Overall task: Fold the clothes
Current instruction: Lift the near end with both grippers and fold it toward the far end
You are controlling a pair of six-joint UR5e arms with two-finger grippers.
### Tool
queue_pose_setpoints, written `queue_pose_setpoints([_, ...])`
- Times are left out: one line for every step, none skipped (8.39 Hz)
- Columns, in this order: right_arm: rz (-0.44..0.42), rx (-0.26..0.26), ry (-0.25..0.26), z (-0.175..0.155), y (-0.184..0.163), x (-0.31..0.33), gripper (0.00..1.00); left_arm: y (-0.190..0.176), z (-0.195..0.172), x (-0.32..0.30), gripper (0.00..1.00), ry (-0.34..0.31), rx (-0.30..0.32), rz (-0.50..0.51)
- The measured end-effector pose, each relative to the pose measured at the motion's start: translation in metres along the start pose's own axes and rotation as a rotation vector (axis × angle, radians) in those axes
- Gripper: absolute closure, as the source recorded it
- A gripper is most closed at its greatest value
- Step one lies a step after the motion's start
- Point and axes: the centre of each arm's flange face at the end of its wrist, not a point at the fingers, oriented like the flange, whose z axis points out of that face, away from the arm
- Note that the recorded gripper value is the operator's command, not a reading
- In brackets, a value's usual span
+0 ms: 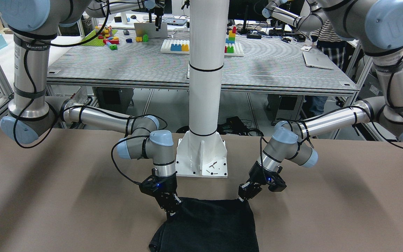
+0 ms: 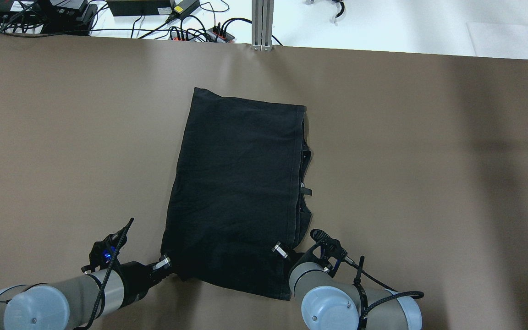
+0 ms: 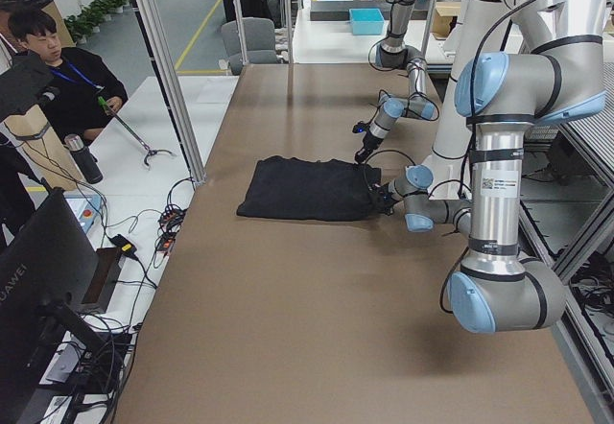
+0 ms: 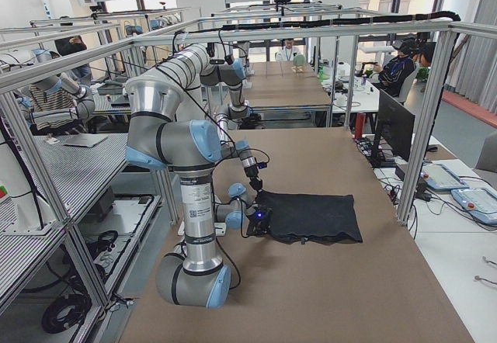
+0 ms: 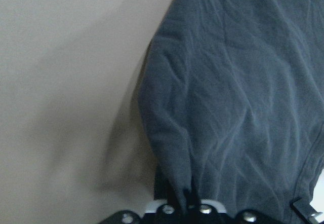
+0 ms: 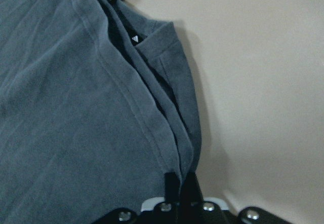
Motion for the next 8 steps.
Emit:
queue_pose_setpoints([-0.016, -0.008, -0.015, -0.008, -0.002, -0.005, 1.00, 0.003, -0.009, 0.010, 1.00, 0.002, -0.005, 0.000])
queue_pose_setpoints([-0.038, -0.020, -0.032, -0.020, -0.005, -0.008, 1.00, 0.007, -0.022, 0.022, 1.00, 0.008, -0.014, 0.000])
queue_pose_setpoints([-0.052, -0.039, -0.053, -0.038, -0.008, -0.007, 1.00, 0.011, -0.037, 0.033, 1.00, 0.016, -0.032, -0.002])
queue_pose_setpoints([-0.064, -0.071, -0.071, -0.065, -0.008, 0.001, 1.00, 0.016, -0.055, 0.043, 1.00, 0.032, -0.060, -0.004])
queue_pose_setpoints([-0.075, -0.113, -0.088, -0.097, -0.007, 0.014, 1.00, 0.020, -0.079, 0.052, 1.00, 0.048, -0.093, -0.008])
queue_pose_setpoints([-0.081, -0.141, -0.101, -0.125, -0.012, 0.022, 1.00, 0.019, -0.101, 0.063, 1.00, 0.048, -0.111, -0.007])
queue_pose_setpoints([-0.098, -0.149, -0.105, -0.142, -0.018, 0.022, 1.00, 0.010, -0.113, 0.076, 1.00, 0.038, -0.106, 0.007])
queue_pose_setpoints([-0.125, -0.136, -0.106, -0.145, -0.028, 0.017, 1.00, -0.008, -0.118, 0.096, 1.00, 0.040, -0.086, 0.040])
